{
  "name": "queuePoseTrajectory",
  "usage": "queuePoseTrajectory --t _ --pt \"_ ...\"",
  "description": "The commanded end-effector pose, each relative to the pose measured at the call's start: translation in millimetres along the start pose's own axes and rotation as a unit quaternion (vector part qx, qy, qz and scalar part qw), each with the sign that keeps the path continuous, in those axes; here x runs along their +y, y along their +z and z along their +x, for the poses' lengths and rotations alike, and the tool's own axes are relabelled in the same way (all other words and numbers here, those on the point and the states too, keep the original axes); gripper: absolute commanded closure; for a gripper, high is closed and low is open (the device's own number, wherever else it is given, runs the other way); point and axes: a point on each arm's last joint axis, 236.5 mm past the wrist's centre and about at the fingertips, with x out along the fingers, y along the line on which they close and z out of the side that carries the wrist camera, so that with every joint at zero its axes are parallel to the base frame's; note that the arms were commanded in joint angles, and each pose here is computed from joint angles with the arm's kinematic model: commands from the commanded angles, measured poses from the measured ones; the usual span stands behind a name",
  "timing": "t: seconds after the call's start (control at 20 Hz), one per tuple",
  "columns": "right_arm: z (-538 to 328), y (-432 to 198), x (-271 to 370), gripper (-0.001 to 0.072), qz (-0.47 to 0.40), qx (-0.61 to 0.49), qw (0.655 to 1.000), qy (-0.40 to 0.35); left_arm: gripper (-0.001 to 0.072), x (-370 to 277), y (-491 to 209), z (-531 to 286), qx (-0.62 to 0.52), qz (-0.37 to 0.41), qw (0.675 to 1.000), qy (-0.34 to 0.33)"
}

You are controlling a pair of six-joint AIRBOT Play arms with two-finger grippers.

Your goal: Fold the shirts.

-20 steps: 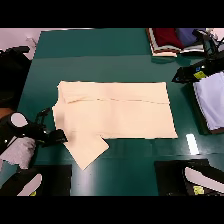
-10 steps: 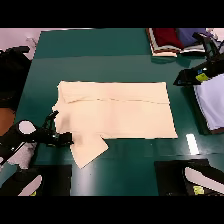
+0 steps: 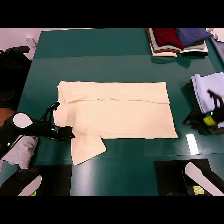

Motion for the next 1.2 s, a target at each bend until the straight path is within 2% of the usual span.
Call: queuePoseTrajectory --t 0.0,0.15,0.35,0.4,0.45,0.55,0.6,0.7,0.85,1.0,1.15 --pt "42.6 -30.0 -8.9 0.02 0.102 0.017 0.992 0.077 0.0678 -2.2 2.0 -2.0 -0.003 0.006 1.0 -0.002" --pt "58.9 -32.1 7.1 0.0201 0.109 0.013 0.988 0.111 0.0678 -2.3 2.1 -2.0 -0.003 0.005 1.0 -0.002" --pt "70.8 -31.9 20.2 0.021 0.068 0.024 0.993 0.096 0.0678 -2.4 2.1 -2.1 -0.003 0.005 1.0 -0.002" --pt "73.5 -33.8 25.3 0.0261 0.053 0.037 0.994 0.093 0.0678 -2.3 2.1 -2.1 -0.003 0.005 1.0 -0.002" --pt "75.3 -34.2 30.7 0.0375 0.035 0.047 0.994 0.089 0.0679 -2.1 0.9 -2.1 0.0 0.006 1.0 -0.002" --pt "71.3 -29.3 44.1 0.0669 -0.011 0.051 0.996 0.078 0.0681 -1.8 -5.5 -7.2 0.018 0.016 1.0 0.006" --pt "64.8 -26.8 53.1 0.0695 -0.034 0.051 0.995 0.078 0.0682 -2.0 -7.7 -12.8 0.027 0.026 0.999 0.013" --pt "45.3 -26.8 61.1 0.0695 -0.09 0.049 0.993 0.053 0.0682 -6.3 -9.3 -30.8 0.02 0.05 0.998 0.024" --pt "10.4 -43.8 41.3 0.0695 -0.159 0.048 0.985 -0.04 0.0681 -16.2 -34.0 -57.3 0.008 0.054 0.998 0.024" --pt "-21.5 -53.3 29.1 0.0695 -0.186 0.011 0.979 -0.088 0.0679 -19.6 -71.3 -73.0 0.042 0.058 0.997 0.024" --pt "-45.6 -43.7 31.0 0.0696 -0.187 -0.056 0.976 -0.097 0.068 -23.7 -54.9 -75.0 -0.003 0.065 0.998 0.019"
